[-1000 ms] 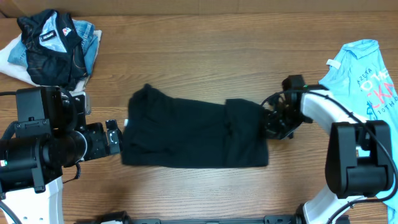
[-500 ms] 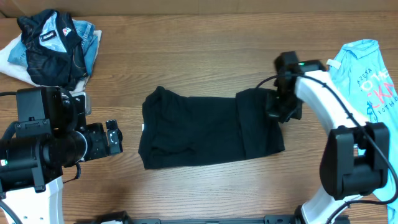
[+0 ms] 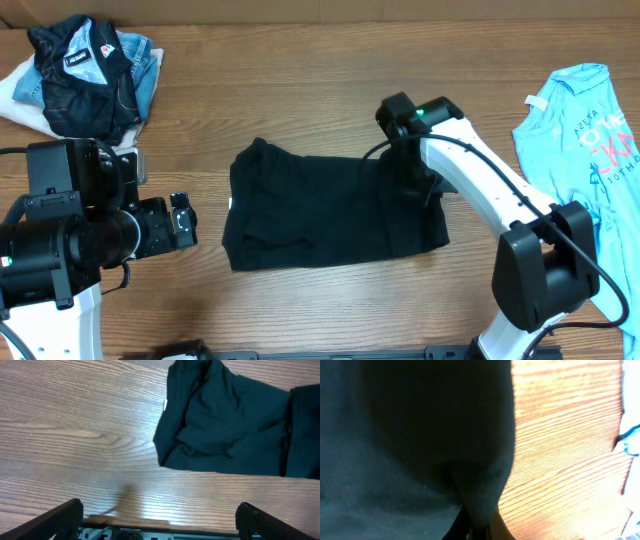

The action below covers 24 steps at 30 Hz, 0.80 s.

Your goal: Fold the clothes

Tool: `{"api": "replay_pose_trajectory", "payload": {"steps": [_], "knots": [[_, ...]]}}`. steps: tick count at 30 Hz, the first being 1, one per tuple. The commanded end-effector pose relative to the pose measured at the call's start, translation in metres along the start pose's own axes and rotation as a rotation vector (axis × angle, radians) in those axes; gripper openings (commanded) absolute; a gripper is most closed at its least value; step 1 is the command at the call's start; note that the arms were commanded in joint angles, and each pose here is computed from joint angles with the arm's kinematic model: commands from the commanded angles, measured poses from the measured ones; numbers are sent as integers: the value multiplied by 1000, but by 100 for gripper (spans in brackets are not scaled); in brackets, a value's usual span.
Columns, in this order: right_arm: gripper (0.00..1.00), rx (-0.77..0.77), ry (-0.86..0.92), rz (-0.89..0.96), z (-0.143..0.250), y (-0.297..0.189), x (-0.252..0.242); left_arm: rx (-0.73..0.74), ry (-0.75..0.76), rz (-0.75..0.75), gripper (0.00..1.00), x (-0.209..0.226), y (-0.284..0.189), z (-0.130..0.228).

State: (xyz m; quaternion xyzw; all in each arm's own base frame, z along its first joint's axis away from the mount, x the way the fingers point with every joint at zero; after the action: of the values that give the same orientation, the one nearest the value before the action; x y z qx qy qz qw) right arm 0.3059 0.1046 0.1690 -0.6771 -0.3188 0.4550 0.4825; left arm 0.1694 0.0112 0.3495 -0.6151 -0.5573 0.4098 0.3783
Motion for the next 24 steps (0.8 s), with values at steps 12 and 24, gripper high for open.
{"api": "replay_pose_trajectory", "payload": {"steps": [12,24], "knots": [[4,-46,-73,-223,22,-35,55,15,12,13,100,0,2,2],[39,17,-196,-444,66,-36,111,20,11,32,100,-2,2,3]]}}
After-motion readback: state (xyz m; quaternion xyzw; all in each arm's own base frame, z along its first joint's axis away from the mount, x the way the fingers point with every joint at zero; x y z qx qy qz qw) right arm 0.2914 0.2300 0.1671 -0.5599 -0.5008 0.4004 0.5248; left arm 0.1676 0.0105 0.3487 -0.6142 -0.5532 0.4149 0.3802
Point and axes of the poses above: each gripper's point midway between its finger pads, its own y axis out along the fingers, its own x axis along the line the jaws close on, z = x × y, the point moved 8 cm from there along -y, back along the fingers, and after that the axes turned 14 degrees about y, right-handed, at the moved point
